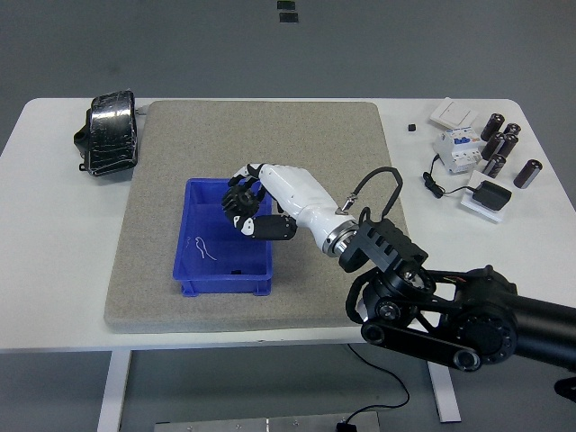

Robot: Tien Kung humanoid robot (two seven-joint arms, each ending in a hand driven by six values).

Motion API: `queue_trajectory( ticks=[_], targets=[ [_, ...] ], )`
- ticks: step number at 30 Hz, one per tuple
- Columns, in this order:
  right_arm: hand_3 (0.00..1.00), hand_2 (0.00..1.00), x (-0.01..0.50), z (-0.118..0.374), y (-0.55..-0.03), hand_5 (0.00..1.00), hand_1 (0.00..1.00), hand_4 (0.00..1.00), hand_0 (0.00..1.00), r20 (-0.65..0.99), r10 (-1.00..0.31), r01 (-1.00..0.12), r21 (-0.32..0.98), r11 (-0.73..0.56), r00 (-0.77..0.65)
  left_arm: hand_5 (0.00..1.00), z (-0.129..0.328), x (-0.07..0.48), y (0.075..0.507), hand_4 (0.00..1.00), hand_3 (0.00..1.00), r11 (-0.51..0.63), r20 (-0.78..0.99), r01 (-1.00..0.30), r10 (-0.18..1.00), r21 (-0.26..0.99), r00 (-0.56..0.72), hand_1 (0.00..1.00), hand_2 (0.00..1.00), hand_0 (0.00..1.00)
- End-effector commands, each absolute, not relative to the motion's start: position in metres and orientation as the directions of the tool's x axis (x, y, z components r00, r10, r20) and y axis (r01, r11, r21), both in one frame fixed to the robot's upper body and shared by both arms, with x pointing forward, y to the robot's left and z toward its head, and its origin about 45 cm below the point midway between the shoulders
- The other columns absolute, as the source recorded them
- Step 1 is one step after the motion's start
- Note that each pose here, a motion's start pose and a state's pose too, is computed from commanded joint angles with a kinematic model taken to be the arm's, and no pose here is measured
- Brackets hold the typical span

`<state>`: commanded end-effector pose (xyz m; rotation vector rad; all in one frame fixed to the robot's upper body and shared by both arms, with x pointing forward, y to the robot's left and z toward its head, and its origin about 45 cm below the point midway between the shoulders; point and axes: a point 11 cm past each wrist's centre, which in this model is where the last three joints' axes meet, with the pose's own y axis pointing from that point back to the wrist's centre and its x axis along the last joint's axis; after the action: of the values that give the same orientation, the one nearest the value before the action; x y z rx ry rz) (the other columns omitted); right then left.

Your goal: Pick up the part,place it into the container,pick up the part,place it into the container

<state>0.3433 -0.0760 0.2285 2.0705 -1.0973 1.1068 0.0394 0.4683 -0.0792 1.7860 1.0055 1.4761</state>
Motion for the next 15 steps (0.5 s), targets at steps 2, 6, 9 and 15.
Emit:
queue_trajectory(
  ticks=[2, 6, 9, 15],
  targets=[
    [0.626, 0.479, 0.348, 0.228, -0.077, 0.002, 0.518, 0.497, 0.312, 0.870, -0.387, -0.855, 0.071, -0.513, 0.304, 0.567, -0.079, 0.040, 0.469, 0.710, 0.614, -0.529, 0.521, 0.172, 0.848, 0.831, 0.093, 0.645, 0.624, 0.662],
    [0.671, 0.595, 0.352, 0.224, -0.078, 0.063, 0.590, 0.391, 0.360, 0.889, -0.364, -0.859, 0.062, -0.507, 0.279, 0.572, -0.079, 0.041, 0.469, 0.713, 0.607, -0.530, 0.522, 0.173, 0.848, 0.830, 0.095, 0.644, 0.624, 0.661],
    [0.671, 0.595, 0.352, 0.220, -0.078, 0.063, 0.590, 0.391, 0.360, 0.883, -0.372, -0.861, 0.066, -0.505, 0.286, 0.572, -0.080, 0.038, 0.467, 0.713, 0.607, -0.527, 0.519, 0.178, 0.850, 0.831, 0.095, 0.644, 0.624, 0.661],
    [0.708, 0.671, 0.352, 0.217, -0.077, 0.245, 0.693, 0.427, 0.452, 0.878, -0.385, -0.865, 0.061, -0.499, 0.284, 0.576, -0.082, 0.034, 0.463, 0.716, 0.605, -0.522, 0.513, 0.186, 0.853, 0.832, 0.097, 0.644, 0.624, 0.661]
  ],
)
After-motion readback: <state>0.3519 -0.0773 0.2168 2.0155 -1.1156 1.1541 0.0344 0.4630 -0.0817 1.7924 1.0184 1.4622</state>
